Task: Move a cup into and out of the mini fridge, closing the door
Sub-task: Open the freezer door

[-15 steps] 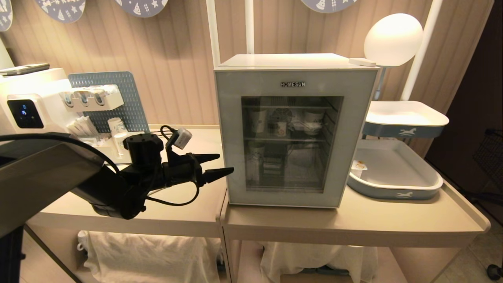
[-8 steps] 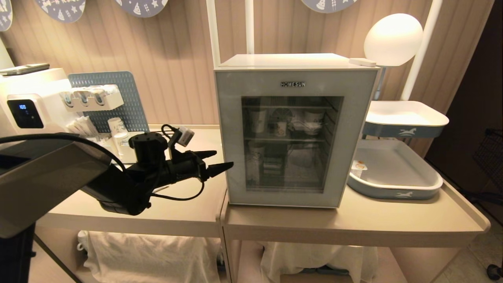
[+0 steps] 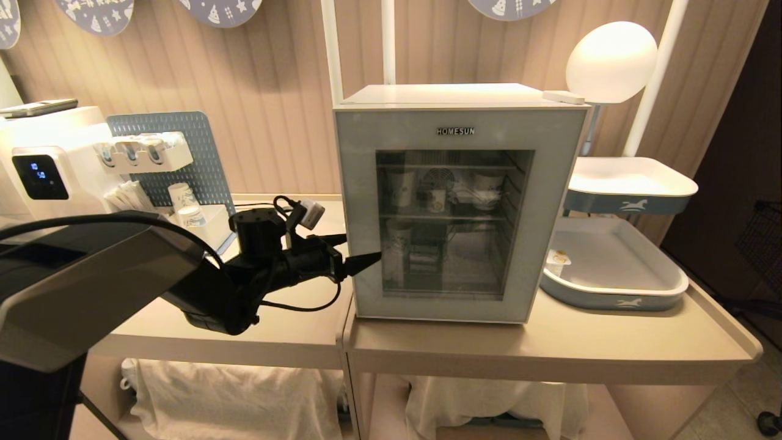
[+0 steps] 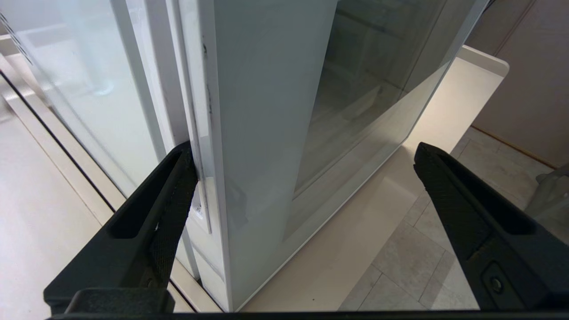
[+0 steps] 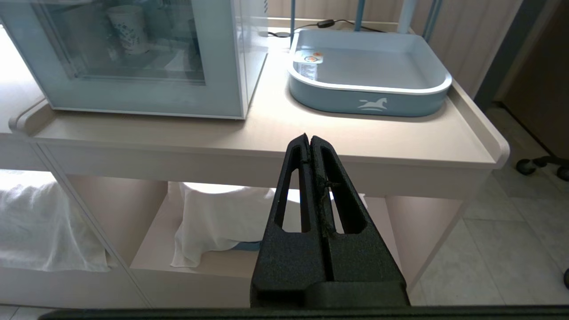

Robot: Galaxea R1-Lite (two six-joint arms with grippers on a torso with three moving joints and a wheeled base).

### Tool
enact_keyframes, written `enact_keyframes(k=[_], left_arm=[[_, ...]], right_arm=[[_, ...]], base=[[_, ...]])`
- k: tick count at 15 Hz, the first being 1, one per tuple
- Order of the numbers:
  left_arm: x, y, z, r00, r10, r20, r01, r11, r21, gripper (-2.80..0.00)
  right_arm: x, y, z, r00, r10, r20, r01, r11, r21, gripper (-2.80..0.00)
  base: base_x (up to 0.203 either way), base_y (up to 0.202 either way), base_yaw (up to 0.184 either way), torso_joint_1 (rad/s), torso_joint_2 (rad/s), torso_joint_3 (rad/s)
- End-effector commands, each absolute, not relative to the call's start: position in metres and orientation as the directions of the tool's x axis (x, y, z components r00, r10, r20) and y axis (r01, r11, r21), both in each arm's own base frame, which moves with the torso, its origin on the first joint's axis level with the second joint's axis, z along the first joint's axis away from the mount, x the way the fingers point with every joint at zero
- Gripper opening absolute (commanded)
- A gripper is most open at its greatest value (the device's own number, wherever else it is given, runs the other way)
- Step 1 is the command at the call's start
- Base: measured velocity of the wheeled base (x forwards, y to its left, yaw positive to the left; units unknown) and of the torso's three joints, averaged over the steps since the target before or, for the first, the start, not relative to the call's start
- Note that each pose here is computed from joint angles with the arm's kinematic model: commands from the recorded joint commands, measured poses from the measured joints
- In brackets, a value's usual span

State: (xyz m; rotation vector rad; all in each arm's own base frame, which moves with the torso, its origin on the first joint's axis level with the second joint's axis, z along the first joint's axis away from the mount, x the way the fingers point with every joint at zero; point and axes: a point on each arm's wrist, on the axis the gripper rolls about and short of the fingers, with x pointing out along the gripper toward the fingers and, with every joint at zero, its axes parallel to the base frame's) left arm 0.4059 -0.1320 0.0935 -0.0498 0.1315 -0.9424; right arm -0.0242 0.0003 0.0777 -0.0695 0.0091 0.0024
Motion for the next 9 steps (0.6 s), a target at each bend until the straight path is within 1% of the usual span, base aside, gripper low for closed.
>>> enact_keyframes(k=[1, 2, 4, 7, 9], left_arm=[[0.402, -0.135, 0.092, 0.559, -0.823, -0.099, 0.815, 0.568, -0.114, 0.0], [0.401, -0.134, 0.092, 0.551, -0.828, -0.102, 0.819, 0.56, -0.123, 0.0], [0.392, -0.132, 0.091, 0.499, -0.859, -0.112, 0.847, 0.511, -0.146, 0.0], [0.385, -0.125, 0.094, 0.408, -0.907, -0.099, 0.891, 0.42, -0.171, 0.0], [0.382, -0.125, 0.095, 0.385, -0.918, -0.097, 0.901, 0.397, -0.175, 0.0]], right_arm=[[-0.024, 0.0, 0.078, 1.0, 0.003, -0.011, -0.004, 0.998, -0.07, -2.8], [-0.024, 0.0, 0.078, 1.0, 0.002, -0.011, -0.002, 0.998, -0.07, -2.8], [-0.024, 0.0, 0.078, 1.0, 0.003, -0.011, -0.004, 0.998, -0.07, -2.8], [-0.024, 0.0, 0.078, 1.0, 0.003, -0.012, -0.004, 0.998, -0.07, -2.8], [-0.024, 0.0, 0.078, 1.0, 0.003, -0.011, -0.004, 0.998, -0.07, -2.8]], base=[[0.0, 0.0, 0.0, 0.0, 0.0, 0.0], [0.0, 0.0, 0.0, 0.0, 0.0, 0.0], [0.0, 0.0, 0.0, 0.0, 0.0, 0.0], [0.0, 0.0, 0.0, 0.0, 0.0, 0.0], [0.0, 0.0, 0.0, 0.0, 0.0, 0.0]])
